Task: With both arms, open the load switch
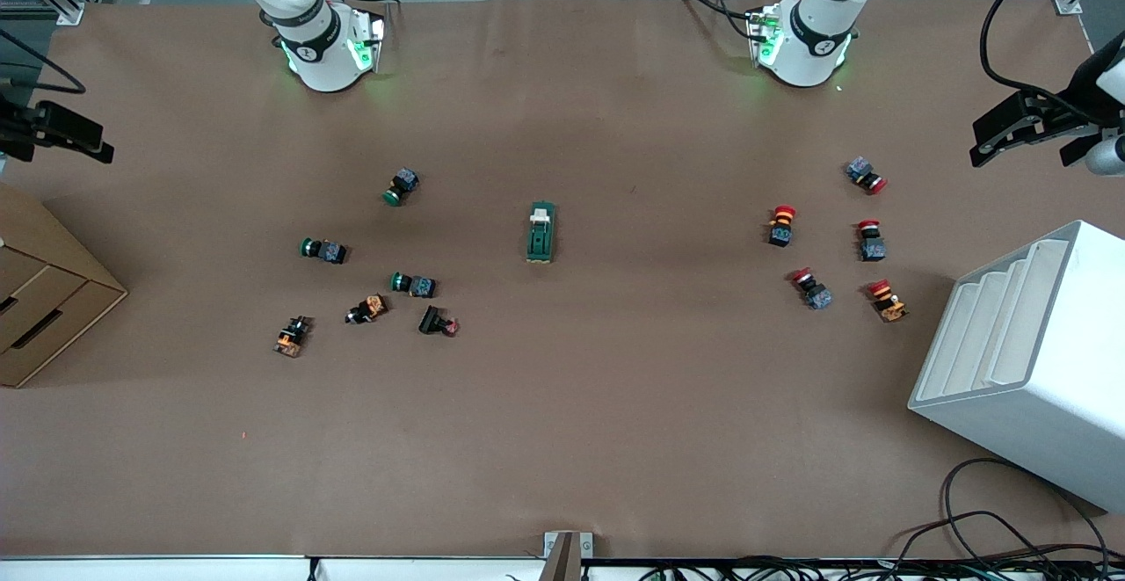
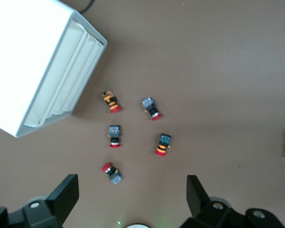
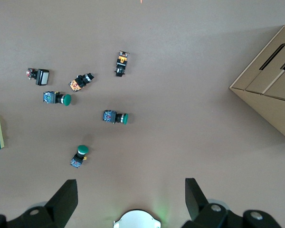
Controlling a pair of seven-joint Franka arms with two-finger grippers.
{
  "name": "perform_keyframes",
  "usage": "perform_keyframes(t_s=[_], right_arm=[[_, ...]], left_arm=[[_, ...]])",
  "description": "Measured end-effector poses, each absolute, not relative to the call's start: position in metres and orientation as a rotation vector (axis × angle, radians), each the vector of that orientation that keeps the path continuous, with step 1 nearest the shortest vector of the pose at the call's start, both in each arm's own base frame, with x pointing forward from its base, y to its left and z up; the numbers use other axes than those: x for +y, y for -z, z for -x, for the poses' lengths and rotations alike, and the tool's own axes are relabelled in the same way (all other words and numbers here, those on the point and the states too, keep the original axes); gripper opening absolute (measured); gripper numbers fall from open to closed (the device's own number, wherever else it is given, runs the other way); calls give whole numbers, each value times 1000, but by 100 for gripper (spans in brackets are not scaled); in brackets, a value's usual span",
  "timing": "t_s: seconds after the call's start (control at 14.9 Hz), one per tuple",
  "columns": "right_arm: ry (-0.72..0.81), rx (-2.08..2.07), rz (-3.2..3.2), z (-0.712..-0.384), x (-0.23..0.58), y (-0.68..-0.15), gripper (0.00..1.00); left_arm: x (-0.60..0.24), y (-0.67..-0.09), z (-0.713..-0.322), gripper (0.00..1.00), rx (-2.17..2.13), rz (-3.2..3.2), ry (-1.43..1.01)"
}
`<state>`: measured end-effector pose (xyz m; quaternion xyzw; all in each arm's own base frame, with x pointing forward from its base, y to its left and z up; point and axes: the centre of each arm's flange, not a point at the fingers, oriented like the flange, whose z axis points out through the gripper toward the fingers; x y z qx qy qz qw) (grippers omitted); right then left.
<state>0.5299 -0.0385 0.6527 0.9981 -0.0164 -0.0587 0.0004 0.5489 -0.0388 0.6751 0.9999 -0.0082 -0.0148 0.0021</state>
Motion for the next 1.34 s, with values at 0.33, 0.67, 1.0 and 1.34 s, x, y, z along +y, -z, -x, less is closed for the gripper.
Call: perform_keyframes(t_s=[0.33,0.67,1.0,1.34], right_arm=[[117,-51,-3137,-515,-39,-668,100],[89,-46,-3138,-516,-38,-653,100],[86,-44,-3139,-512,-37,-653,100],[116,-41,-3140,-509,-36,-652,100]], left_arm=[[-31,-673,-530,100,-51,-3134,72],[-56,-674,-526,100,-118,-3135,28],[-63,-667,-528,100,-122,-3135,21],[-53,-665,-530,100,-92,-3146,24]])
